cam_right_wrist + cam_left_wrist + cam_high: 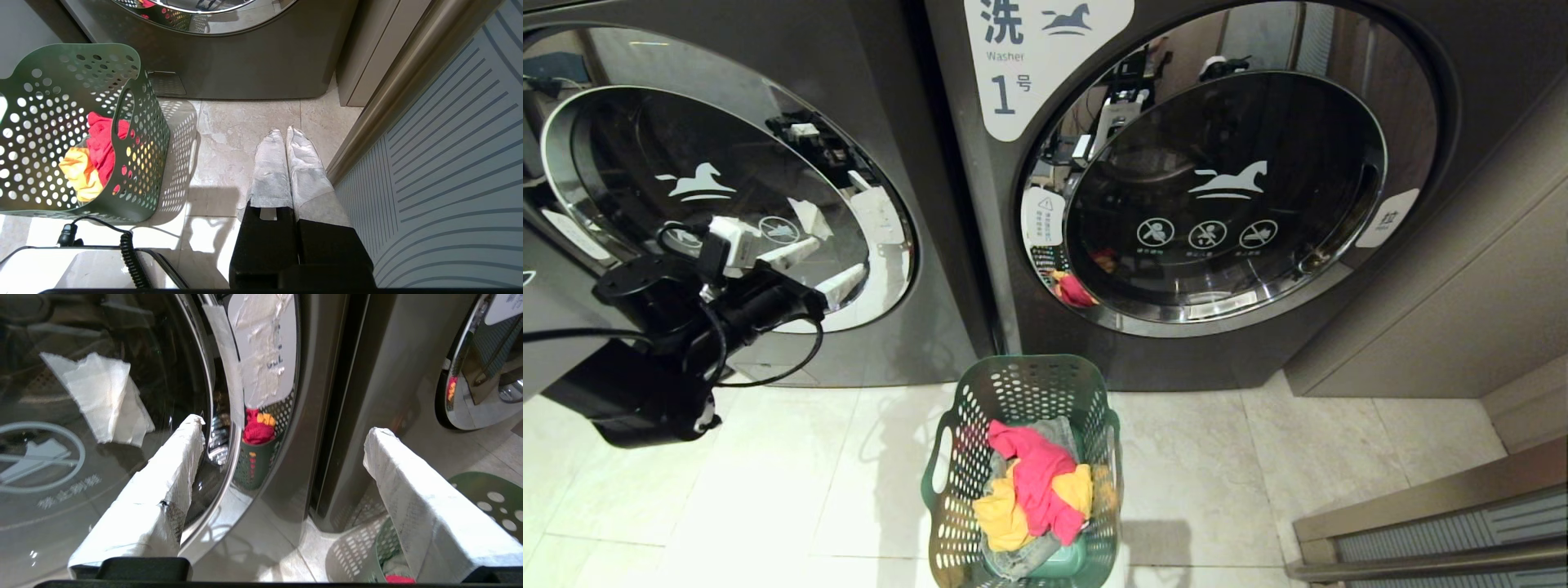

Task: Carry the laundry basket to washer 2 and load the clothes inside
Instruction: Open the lid of the washing machine

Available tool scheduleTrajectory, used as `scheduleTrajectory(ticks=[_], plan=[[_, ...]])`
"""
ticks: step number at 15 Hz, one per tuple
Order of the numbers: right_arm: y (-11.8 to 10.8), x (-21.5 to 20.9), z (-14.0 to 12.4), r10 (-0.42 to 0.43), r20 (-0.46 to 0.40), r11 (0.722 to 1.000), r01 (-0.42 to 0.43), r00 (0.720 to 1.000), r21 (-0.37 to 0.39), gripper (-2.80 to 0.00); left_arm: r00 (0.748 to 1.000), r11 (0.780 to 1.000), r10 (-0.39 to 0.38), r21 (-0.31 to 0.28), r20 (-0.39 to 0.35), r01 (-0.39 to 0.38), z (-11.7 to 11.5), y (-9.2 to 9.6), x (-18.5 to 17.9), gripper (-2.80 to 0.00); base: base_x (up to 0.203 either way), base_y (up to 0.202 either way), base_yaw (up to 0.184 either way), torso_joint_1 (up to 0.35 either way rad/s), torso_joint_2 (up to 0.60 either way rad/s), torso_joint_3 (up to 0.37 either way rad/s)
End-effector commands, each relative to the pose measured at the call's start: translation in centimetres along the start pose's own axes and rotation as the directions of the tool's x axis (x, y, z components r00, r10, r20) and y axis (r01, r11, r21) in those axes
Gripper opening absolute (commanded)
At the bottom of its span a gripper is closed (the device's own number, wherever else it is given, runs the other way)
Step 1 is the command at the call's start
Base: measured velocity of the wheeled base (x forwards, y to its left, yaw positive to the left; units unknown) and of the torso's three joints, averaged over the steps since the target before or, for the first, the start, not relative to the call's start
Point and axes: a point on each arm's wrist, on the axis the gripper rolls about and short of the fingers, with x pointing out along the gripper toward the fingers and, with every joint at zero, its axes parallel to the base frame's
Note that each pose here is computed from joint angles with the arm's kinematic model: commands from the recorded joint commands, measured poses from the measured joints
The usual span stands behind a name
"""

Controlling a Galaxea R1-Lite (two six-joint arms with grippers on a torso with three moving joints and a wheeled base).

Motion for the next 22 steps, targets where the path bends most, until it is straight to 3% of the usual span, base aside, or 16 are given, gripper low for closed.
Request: scheduleTrajectory(ticks=[1, 9, 22], plan=[[0.0, 0.0, 0.0, 0.001, -0.001, 1.000, -0.001, 1.000, 0.000, -2.80, 1.000, 1.000, -0.008, 0.007, 0.018, 0.008, -0.7, 0.2, 1.2, 0.00, 0.000, 0.000, 0.000, 0.000, 0.00, 0.000], [0.0, 0.0, 0.0, 0.001, 0.000, 1.000, -0.001, 1.000, 0.000, -2.80, 0.998, 1.000, -0.018, 0.002, 0.055, 0.018, -0.7, 1.2, 4.9, 0.00, 0.000, 0.000, 0.000, 0.000, 0.00, 0.000], [0.0, 0.0, 0.0, 0.001, 0.000, 1.000, -0.001, 1.000, 0.000, -2.80, 0.997, 0.999, -0.039, -0.023, 0.065, 0.041, -1.1, 1.0, 8.7, 0.00, 0.000, 0.000, 0.000, 0.000, 0.00, 0.000]])
